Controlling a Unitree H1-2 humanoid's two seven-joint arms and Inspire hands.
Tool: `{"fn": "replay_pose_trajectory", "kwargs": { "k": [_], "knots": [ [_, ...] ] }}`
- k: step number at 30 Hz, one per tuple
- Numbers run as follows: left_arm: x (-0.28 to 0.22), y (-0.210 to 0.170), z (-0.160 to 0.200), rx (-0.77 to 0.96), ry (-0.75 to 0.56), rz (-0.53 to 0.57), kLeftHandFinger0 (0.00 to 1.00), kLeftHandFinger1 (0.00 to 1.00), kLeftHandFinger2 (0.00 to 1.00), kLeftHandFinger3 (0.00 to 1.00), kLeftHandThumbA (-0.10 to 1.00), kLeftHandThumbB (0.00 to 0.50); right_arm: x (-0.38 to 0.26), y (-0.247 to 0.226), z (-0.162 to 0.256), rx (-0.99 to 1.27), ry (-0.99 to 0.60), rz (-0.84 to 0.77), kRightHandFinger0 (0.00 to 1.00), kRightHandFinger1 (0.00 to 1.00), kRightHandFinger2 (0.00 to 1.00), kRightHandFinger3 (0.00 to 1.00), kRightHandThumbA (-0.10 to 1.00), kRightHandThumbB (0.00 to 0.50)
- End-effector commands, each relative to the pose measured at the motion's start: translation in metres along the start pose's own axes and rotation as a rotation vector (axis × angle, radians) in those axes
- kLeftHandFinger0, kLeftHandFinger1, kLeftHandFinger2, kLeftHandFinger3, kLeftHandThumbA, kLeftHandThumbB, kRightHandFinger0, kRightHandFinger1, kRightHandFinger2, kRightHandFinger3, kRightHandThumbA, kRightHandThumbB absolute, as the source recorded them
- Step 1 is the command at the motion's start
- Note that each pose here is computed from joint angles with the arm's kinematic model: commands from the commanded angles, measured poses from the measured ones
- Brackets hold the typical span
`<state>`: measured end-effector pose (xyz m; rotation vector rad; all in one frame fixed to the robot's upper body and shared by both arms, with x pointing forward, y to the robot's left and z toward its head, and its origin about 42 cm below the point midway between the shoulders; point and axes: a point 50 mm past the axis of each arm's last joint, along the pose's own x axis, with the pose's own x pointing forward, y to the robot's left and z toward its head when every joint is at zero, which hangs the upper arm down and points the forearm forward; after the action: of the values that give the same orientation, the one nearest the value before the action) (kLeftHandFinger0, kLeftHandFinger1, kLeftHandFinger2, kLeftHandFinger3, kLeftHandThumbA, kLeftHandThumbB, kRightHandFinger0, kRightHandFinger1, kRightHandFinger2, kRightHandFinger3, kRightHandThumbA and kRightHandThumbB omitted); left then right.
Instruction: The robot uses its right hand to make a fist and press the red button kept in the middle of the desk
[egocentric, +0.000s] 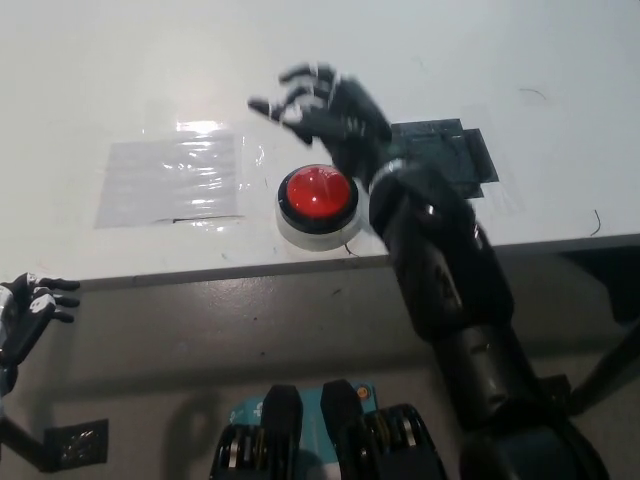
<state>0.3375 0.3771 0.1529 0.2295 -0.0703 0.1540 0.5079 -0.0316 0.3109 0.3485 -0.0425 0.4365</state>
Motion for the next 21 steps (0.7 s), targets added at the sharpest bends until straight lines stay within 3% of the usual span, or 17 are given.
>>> {"fn": "replay_pose_trajectory", "kwargs": {
  "k": [1, 2, 6, 9, 10, 13, 16, 19, 21],
  "knots": [
    [-0.001, 0.010, 0.010, 0.036, -0.037, -0.003, 0.52, 0.54, 0.59, 0.60, 0.55, 0.007, 0.006, 0.018, 0.047, -0.016, -0.057, 0.054, 0.00, 0.00, 0.27, 0.41, 0.94, 0.127],
    [-0.001, 0.011, 0.010, 0.039, -0.030, 0.002, 0.52, 0.54, 0.61, 0.63, 0.54, 0.000, 0.005, 0.017, 0.056, -0.020, -0.067, 0.045, 0.00, 0.00, 0.27, 0.41, 0.94, 0.139],
    [-0.004, 0.010, 0.005, 0.009, -0.025, 0.005, 0.46, 0.48, 0.54, 0.56, 0.50, 0.005, 0.001, 0.010, 0.067, -0.020, -0.087, 0.038, 0.00, 0.00, 0.28, 0.45, 0.94, 0.160],
    [-0.005, 0.010, 0.006, 0.023, -0.022, 0.003, 0.50, 0.52, 0.57, 0.59, 0.52, 0.010, -0.006, 0.000, 0.078, -0.022, -0.102, 0.029, 0.00, 0.00, 0.31, 0.44, 0.92, 0.175],
    [-0.005, 0.010, 0.006, 0.035, -0.025, -0.002, 0.56, 0.57, 0.63, 0.64, 0.53, 0.001, -0.010, -0.005, 0.083, -0.022, -0.112, 0.012, 0.00, 0.01, 0.32, 0.44, 0.91, 0.191],
    [-0.007, 0.012, 0.004, 0.038, -0.020, 0.000, 0.56, 0.58, 0.63, 0.65, 0.53, 0.000, -0.016, -0.014, 0.089, -0.013, -0.129, 0.005, 0.00, 0.00, 0.33, 0.44, 0.91, 0.165],
    [-0.006, 0.012, 0.003, 0.032, -0.022, -0.001, 0.54, 0.56, 0.62, 0.63, 0.51, 0.004, -0.021, -0.025, 0.096, -0.023, -0.137, -0.014, 0.00, 0.02, 0.34, 0.44, 0.92, 0.178],
    [-0.009, 0.012, 0.002, 0.058, -0.003, 0.008, 0.57, 0.60, 0.67, 0.67, 0.56, 0.019, -0.030, -0.042, 0.103, -0.028, -0.161, -0.057, 0.00, 0.03, 0.37, 0.48, 0.91, 0.179],
    [-0.009, 0.012, 0.002, 0.048, -0.013, 0.002, 0.54, 0.56, 0.63, 0.64, 0.56, 0.011, -0.035, -0.053, 0.108, -0.034, -0.181, -0.066, 0.00, 0.03, 0.38, 0.49, 0.93, 0.170]
  ]
}}
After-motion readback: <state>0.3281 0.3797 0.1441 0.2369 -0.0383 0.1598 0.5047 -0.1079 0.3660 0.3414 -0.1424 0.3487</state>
